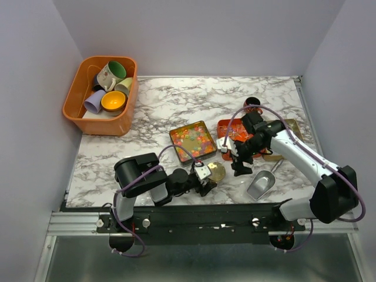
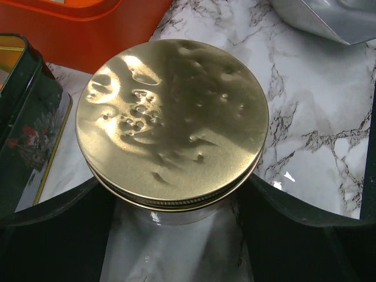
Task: Pack the candies
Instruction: Screw the bottle lid onto the packing bottle.
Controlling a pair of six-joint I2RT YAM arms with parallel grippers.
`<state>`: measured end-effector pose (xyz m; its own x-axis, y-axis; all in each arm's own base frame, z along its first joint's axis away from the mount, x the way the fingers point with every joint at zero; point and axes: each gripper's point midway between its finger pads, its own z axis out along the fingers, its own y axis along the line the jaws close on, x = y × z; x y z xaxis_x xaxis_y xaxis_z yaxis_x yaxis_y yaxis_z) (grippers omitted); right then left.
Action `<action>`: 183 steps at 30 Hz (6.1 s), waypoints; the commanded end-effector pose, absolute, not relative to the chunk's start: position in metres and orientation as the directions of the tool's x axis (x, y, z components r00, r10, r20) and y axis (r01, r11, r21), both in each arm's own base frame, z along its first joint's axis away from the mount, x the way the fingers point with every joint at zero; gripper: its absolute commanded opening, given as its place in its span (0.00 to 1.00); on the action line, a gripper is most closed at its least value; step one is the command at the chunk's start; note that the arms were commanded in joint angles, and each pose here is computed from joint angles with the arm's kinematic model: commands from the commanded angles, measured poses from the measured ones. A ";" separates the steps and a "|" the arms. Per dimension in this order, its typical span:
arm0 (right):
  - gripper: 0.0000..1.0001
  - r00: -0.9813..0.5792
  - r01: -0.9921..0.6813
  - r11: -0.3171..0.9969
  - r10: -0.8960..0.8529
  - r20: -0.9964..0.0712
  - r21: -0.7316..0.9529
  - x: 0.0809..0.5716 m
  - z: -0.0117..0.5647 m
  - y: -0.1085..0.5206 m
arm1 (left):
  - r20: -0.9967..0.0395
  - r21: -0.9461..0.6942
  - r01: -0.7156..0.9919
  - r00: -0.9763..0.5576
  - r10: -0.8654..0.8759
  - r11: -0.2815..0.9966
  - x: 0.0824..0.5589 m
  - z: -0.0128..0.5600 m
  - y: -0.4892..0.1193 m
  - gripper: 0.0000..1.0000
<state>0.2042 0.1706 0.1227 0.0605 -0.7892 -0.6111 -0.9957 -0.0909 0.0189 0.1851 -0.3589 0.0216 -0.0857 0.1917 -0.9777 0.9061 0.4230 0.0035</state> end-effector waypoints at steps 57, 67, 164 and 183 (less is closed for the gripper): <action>0.79 -0.030 -0.997 -0.014 -0.830 -0.558 0.074 0.204 0.065 0.207 | -0.980 -0.058 0.908 -0.131 0.149 0.416 0.187 0.028 -0.359 0.00; 0.39 -0.097 -0.991 0.030 -0.837 -0.539 0.131 0.212 0.084 0.193 | -0.977 -0.053 0.914 -0.131 0.167 0.401 0.185 0.025 -0.361 0.02; 0.83 0.114 -0.988 -0.152 -0.769 -0.630 0.007 0.204 0.106 0.215 | -0.957 0.016 0.920 -0.100 0.274 0.391 0.172 0.005 -0.357 0.74; 0.84 0.189 -0.972 -0.236 -0.773 -0.605 -0.001 0.185 0.073 0.252 | -0.956 0.018 0.920 -0.099 0.276 0.392 0.172 0.005 -0.356 0.74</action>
<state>0.1880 0.2453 0.0838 0.2007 -0.7724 -0.6027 -0.9703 -0.2415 -0.0136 0.1782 -0.3634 0.0220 -0.0963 0.2204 -0.9706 0.9163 0.4005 0.0000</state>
